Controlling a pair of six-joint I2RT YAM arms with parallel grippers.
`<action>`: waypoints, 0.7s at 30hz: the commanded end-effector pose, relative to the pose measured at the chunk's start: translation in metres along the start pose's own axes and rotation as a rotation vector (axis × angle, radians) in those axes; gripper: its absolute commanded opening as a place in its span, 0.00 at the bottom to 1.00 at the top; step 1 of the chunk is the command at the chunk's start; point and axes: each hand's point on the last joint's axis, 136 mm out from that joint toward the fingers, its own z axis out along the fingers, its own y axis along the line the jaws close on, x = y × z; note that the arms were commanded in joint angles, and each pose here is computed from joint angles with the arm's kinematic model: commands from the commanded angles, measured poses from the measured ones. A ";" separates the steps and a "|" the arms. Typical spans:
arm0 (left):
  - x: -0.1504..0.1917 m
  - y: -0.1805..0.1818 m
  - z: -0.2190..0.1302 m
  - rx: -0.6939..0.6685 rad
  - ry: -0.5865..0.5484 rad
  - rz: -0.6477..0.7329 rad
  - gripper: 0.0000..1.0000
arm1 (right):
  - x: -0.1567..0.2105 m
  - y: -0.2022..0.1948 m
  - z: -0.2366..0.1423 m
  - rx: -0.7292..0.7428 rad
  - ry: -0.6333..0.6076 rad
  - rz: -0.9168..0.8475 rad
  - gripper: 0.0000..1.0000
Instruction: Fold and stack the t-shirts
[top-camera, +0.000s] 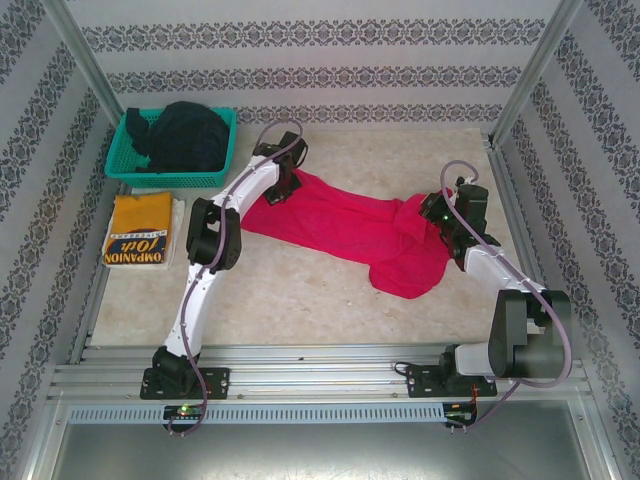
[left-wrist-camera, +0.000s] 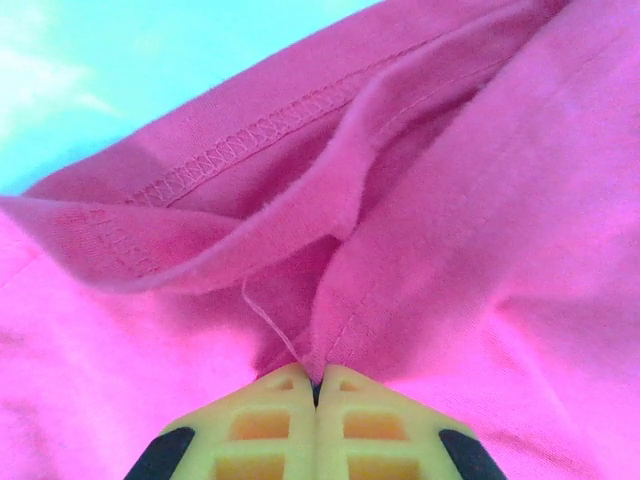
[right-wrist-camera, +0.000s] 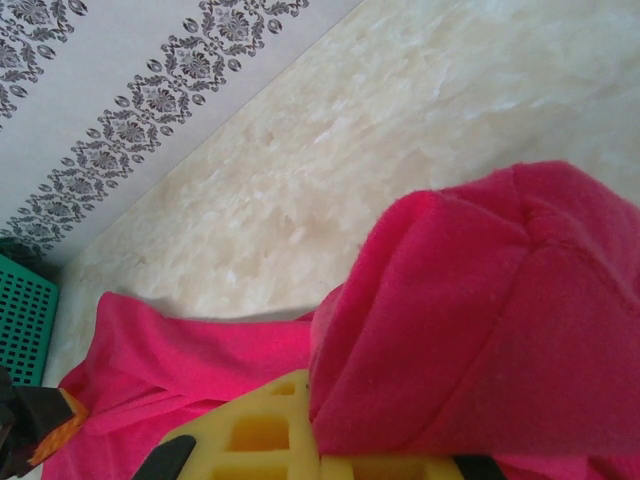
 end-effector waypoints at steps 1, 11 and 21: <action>-0.018 -0.003 -0.058 0.045 -0.067 0.019 0.00 | -0.006 0.006 0.000 -0.033 -0.017 0.010 0.00; -0.040 -0.012 -0.117 0.149 -0.159 0.030 0.00 | -0.038 0.037 -0.020 -0.087 -0.092 -0.029 0.00; -0.069 0.030 -0.195 0.204 -0.270 -0.025 0.00 | -0.086 0.092 -0.108 -0.186 -0.290 -0.131 0.00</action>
